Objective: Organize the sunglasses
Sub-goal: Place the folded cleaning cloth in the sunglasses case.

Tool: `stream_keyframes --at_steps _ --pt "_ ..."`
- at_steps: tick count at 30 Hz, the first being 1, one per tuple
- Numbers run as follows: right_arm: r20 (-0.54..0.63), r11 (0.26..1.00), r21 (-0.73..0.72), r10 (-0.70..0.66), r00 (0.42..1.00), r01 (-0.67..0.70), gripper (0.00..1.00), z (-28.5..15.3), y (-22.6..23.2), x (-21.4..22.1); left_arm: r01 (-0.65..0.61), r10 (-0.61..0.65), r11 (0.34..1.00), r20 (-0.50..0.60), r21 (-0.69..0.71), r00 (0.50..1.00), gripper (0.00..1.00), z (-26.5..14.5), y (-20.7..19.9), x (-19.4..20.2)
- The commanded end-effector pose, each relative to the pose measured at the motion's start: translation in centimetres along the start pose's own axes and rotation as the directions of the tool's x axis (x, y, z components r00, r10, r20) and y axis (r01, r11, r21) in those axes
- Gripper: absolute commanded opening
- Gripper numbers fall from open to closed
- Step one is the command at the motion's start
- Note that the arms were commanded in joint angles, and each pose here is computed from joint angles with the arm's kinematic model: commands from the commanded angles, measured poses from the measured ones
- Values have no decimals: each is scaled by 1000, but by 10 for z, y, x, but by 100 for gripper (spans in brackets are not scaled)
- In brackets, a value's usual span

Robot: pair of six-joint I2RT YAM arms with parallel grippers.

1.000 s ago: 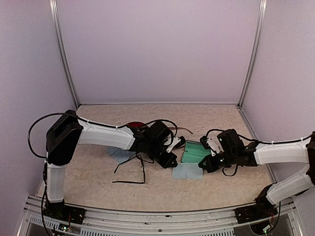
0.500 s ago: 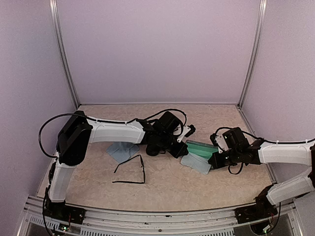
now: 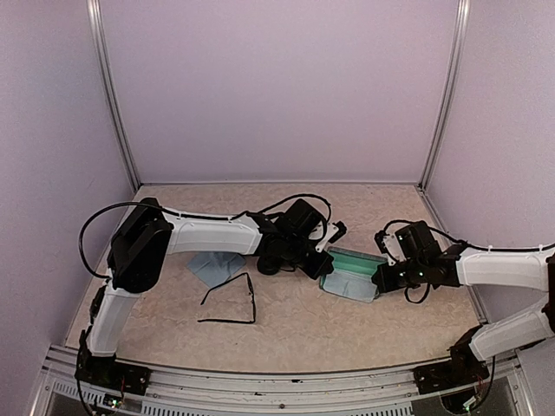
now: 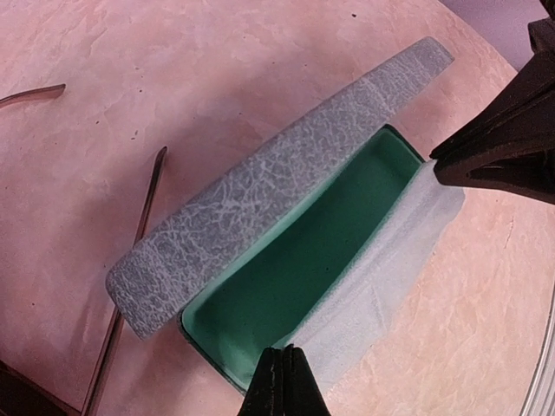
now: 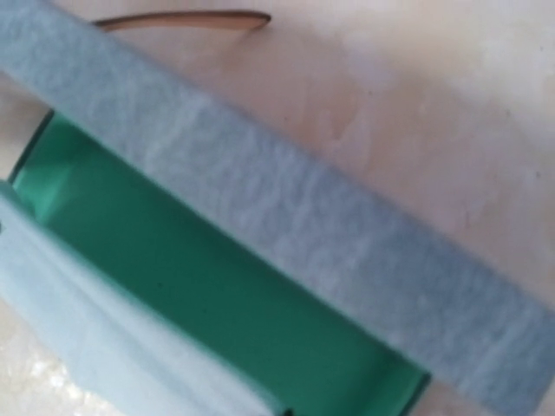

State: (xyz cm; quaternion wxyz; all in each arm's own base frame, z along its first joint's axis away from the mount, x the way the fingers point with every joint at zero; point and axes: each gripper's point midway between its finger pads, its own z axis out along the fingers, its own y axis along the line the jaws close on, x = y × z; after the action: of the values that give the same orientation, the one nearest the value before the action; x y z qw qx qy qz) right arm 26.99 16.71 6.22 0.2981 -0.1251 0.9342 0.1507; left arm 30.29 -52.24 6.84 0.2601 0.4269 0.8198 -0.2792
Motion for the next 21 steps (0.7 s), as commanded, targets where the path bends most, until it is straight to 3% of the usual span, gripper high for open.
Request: stream_keyframes --at_steps 1,21 --pt "-1 999 31 -19 1000 19 0 2 -7 -8 20 -18 999 32 -44 999 0 3 14 -10" --pt "14 997 67 -25 1000 24 0 8 -15 -16 59 -55 996 58 -69 997 0 6 30 -12"
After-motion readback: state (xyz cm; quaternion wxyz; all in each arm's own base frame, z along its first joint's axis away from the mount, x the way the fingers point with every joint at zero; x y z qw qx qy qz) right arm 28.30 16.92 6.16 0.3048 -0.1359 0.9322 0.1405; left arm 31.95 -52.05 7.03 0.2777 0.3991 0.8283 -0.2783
